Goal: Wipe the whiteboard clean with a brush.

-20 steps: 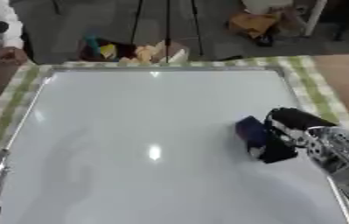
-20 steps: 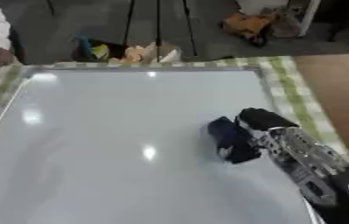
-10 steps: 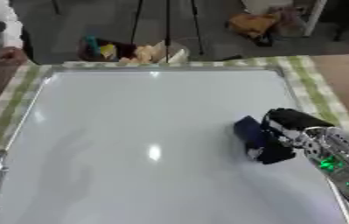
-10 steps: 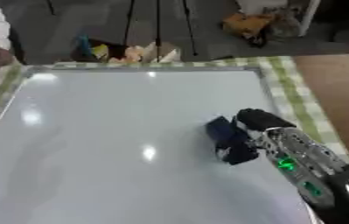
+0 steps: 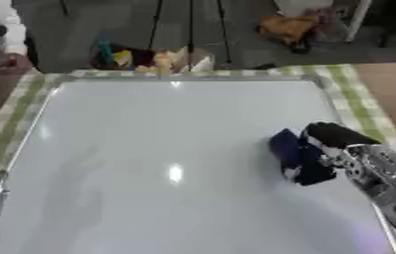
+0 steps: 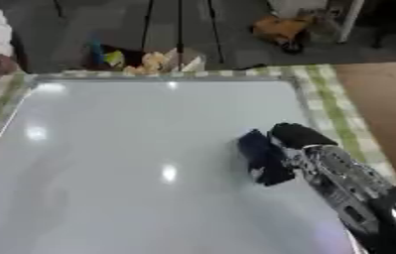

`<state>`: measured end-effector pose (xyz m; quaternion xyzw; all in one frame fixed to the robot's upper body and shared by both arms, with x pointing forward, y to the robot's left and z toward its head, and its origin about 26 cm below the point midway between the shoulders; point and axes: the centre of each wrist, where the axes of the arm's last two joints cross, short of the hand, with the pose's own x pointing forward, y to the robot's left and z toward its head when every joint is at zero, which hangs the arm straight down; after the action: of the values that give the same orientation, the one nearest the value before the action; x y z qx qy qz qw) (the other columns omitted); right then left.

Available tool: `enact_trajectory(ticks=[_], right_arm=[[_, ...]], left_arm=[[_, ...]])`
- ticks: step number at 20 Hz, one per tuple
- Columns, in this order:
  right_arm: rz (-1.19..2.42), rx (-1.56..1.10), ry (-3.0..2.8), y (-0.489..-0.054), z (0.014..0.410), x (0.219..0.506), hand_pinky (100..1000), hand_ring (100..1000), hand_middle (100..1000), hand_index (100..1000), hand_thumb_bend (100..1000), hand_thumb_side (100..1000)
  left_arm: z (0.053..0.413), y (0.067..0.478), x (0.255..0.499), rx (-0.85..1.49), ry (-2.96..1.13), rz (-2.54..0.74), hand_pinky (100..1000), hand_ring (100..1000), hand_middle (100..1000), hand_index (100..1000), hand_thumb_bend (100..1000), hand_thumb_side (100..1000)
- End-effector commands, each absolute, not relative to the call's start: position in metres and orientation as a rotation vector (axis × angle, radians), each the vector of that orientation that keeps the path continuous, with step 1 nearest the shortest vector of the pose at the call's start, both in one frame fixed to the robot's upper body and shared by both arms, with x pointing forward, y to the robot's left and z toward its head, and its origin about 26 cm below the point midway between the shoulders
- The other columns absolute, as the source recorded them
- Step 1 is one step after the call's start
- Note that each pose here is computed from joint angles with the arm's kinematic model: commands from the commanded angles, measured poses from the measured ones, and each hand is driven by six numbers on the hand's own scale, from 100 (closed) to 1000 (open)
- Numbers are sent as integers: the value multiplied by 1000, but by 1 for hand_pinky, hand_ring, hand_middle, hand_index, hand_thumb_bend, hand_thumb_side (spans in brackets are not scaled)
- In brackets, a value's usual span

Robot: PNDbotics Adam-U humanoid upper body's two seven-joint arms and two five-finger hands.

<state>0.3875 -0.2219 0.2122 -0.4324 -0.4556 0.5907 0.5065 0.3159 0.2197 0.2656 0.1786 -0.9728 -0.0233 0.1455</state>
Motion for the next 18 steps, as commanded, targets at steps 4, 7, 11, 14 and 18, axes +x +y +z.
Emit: enact_trajectory(ticks=[4,7,11,14,18], right_arm=[[1409,-1101,-1061,-235,213,391,450,628,310,330,100,452],[1403,-1119,-1051,-238,213,392,449,627,309,331,100,452],[1389,-1123,-1046,-241,214,393,446,624,307,332,100,457],[1383,-1120,-1047,-242,215,394,445,623,307,332,100,456],[1367,-1125,-1041,-244,214,395,444,623,308,339,100,455]], left_arm=[[273,218,312,512,-2830,-72,667,798,776,737,127,999],[272,218,312,511,-2829,-72,667,798,776,737,127,999],[272,218,312,510,-2829,-73,666,798,777,736,127,999],[272,218,312,508,-2828,-73,666,798,777,736,127,999],[272,217,312,506,-2828,-73,666,799,777,736,126,1000]])
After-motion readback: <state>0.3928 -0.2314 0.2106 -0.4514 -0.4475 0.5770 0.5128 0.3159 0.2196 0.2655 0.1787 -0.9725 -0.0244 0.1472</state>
